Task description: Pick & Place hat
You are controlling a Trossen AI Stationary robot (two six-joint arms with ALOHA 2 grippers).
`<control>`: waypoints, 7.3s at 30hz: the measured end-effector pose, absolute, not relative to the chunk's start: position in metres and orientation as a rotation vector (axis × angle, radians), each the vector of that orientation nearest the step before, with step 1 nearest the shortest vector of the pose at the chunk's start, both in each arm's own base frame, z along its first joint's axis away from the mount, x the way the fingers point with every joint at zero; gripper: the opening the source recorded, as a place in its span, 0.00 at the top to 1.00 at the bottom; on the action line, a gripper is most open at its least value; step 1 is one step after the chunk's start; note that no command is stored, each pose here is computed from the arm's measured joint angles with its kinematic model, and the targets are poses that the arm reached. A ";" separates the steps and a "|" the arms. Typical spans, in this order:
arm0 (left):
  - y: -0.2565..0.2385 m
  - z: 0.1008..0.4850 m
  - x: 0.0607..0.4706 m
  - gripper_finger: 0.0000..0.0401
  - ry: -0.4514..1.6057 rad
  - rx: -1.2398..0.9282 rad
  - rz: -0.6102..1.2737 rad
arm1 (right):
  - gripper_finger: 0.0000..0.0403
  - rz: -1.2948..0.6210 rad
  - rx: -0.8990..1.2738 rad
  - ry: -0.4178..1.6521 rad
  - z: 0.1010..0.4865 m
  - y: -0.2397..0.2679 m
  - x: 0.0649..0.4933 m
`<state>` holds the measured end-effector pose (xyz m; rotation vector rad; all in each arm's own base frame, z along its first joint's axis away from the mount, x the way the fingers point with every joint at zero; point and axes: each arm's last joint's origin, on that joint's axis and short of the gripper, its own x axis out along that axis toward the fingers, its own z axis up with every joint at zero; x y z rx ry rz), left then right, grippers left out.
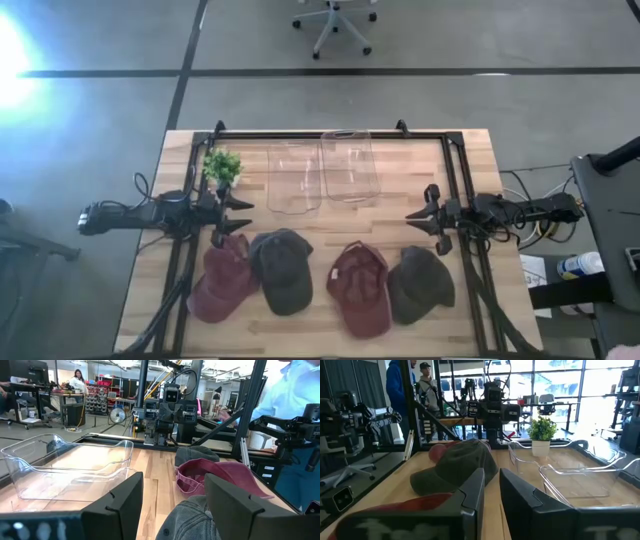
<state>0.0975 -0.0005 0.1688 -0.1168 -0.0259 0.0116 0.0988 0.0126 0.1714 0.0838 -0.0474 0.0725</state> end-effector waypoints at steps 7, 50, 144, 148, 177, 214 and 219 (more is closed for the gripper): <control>-0.001 0.169 0.098 0.49 -0.026 -0.117 0.012 | 0.85 0.073 0.082 -0.047 0.171 0.013 0.099; -0.001 0.169 0.097 0.49 -0.026 -0.117 0.012 | 0.85 0.109 -0.083 -0.251 0.190 0.014 0.096; -0.001 0.168 0.098 0.49 -0.017 -0.117 0.012 | 0.97 -0.248 1.165 1.176 0.171 0.095 0.287; -0.001 0.168 0.098 0.49 -0.017 -0.117 0.012 | 0.97 -0.219 1.087 1.133 0.200 0.093 0.284; 0.008 0.205 0.093 0.49 -0.490 -1.116 0.105 | 0.97 -0.289 0.967 1.196 0.200 0.079 0.275; -0.025 0.221 0.324 0.49 0.806 -0.497 -0.055 | 0.97 -0.251 0.871 1.067 0.209 0.077 0.279; -0.026 0.222 0.331 0.49 0.789 -0.487 -0.064 | 0.97 -0.246 0.873 1.060 0.210 0.077 0.280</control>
